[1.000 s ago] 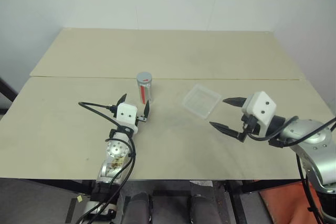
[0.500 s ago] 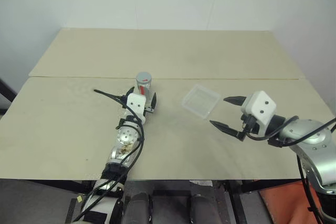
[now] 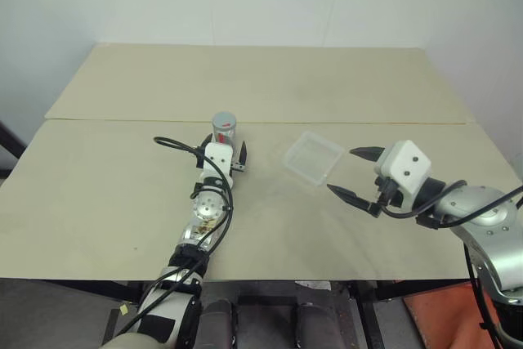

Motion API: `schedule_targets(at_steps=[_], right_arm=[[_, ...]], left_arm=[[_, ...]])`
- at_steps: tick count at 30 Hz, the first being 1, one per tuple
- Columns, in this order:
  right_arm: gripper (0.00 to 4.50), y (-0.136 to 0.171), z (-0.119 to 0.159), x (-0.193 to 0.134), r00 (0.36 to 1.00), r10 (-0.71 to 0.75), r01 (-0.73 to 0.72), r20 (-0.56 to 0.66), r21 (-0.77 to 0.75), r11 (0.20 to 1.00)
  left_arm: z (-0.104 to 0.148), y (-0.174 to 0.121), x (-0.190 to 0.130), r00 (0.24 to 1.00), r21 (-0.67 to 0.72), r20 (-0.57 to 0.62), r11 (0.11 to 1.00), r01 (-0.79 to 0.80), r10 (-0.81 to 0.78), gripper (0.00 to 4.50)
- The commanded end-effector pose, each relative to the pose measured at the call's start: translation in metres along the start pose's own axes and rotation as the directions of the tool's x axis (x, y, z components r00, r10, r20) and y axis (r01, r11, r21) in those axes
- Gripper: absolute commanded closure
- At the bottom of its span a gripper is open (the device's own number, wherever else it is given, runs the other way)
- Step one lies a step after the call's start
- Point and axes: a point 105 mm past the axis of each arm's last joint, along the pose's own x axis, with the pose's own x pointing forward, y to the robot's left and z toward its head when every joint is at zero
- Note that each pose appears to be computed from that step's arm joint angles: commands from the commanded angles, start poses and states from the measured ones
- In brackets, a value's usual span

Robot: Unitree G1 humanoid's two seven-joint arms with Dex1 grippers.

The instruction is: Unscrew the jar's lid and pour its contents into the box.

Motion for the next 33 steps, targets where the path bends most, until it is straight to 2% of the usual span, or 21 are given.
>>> schedule_targets(at_steps=[1,3,6,12,18,23,25,28,33], right_arm=[[0.00,-0.002,0.010,-0.002,1.000,-0.016,0.017,0.024,-0.036,0.999],[0.00,-0.001,0.009,-0.002,1.000,-0.012,0.013,0.025,-0.036,0.999],[0.00,0.001,0.008,-0.002,1.000,0.000,0.001,0.019,-0.039,0.999],[0.00,-0.002,0.006,-0.003,1.000,-0.008,0.009,0.014,-0.044,0.999],[0.00,0.001,0.006,-0.001,1.000,-0.007,0.008,0.017,-0.043,0.999],[0.00,-0.001,0.014,0.003,0.999,-0.015,0.016,0.046,-0.028,0.999],[0.00,-0.002,0.023,0.009,0.996,-0.029,0.027,0.088,0.024,0.999],[0.00,0.002,0.043,0.022,0.980,-0.054,0.025,0.192,0.154,0.988],[0.00,0.022,0.068,0.044,0.952,-0.071,-0.010,0.296,0.261,0.965]], left_arm=[[0.019,0.001,0.007,0.996,0.008,0.083,1.000,-0.013,0.013,0.02],[0.018,-0.002,0.007,0.996,0.002,0.088,1.000,0.002,-0.002,0.02],[0.017,-0.003,0.007,0.996,0.000,0.089,1.000,0.002,-0.002,0.64],[0.014,0.000,0.006,0.997,-0.020,0.083,1.000,-0.005,0.006,2.43],[0.015,0.004,0.004,0.995,-0.020,0.100,1.000,0.017,-0.015,2.45],[0.041,-0.001,-0.001,0.980,-0.076,0.179,0.992,0.102,-0.087,2.45],[0.054,-0.010,-0.009,0.961,-0.142,0.202,0.966,0.218,-0.187,2.45],[0.070,-0.033,-0.039,0.871,-0.135,0.215,0.870,0.474,-0.442,2.45],[0.078,-0.047,-0.072,0.770,-0.120,0.164,0.762,0.636,-0.617,2.45]])
